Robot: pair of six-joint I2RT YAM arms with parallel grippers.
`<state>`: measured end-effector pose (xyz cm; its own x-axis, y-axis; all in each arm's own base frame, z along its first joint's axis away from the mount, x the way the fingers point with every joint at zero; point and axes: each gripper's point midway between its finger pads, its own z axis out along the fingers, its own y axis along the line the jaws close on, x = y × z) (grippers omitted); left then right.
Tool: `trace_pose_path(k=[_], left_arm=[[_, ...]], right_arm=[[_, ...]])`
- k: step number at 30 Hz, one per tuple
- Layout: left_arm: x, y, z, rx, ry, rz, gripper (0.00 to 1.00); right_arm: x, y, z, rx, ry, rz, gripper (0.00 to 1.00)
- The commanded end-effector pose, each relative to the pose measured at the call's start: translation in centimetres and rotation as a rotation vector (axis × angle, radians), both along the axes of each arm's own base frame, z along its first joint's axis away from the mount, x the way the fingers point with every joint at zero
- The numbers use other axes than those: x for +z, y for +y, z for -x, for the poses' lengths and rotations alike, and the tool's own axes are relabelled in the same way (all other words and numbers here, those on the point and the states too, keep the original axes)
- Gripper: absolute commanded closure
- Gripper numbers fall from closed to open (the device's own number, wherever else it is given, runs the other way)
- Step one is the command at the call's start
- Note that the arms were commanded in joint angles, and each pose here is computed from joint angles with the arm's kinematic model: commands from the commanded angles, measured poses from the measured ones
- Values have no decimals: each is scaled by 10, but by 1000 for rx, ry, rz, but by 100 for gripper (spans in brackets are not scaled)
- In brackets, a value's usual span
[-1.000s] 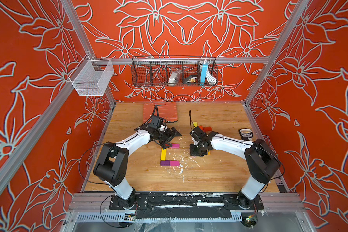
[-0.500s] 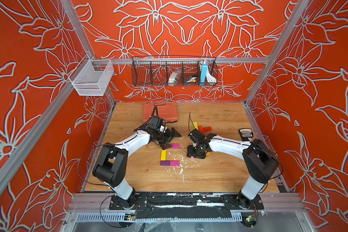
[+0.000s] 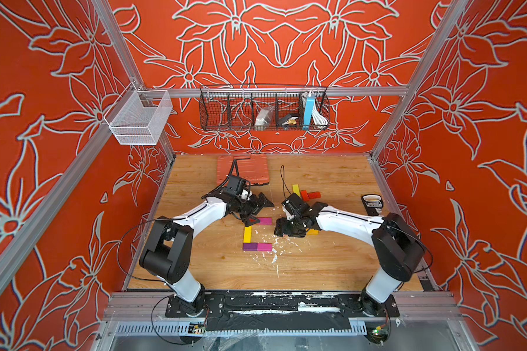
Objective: Assemble the letter c with building blocks
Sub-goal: Assemble the building block at the center of the board.
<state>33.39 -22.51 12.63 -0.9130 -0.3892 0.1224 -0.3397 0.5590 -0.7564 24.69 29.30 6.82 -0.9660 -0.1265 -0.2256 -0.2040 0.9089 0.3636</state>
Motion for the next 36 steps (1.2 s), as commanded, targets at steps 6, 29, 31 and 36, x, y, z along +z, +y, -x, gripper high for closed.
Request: trace_pose_path(k=[6, 29, 31, 36], left_arm=[[26, 23, -15, 54, -51, 14, 2], [22, 39, -22, 91, -38, 16, 2], [22, 39, -21, 89, -38, 17, 1], [20, 39, -20, 89, -34, 19, 2]], right_arm=[[21, -28, -21, 226, -164, 270, 14], [-25, -5, -23, 353, -57, 366, 10], [-28, -4, -23, 355, -55, 370, 11], [-34, -4, -25, 353, -43, 388, 14]])
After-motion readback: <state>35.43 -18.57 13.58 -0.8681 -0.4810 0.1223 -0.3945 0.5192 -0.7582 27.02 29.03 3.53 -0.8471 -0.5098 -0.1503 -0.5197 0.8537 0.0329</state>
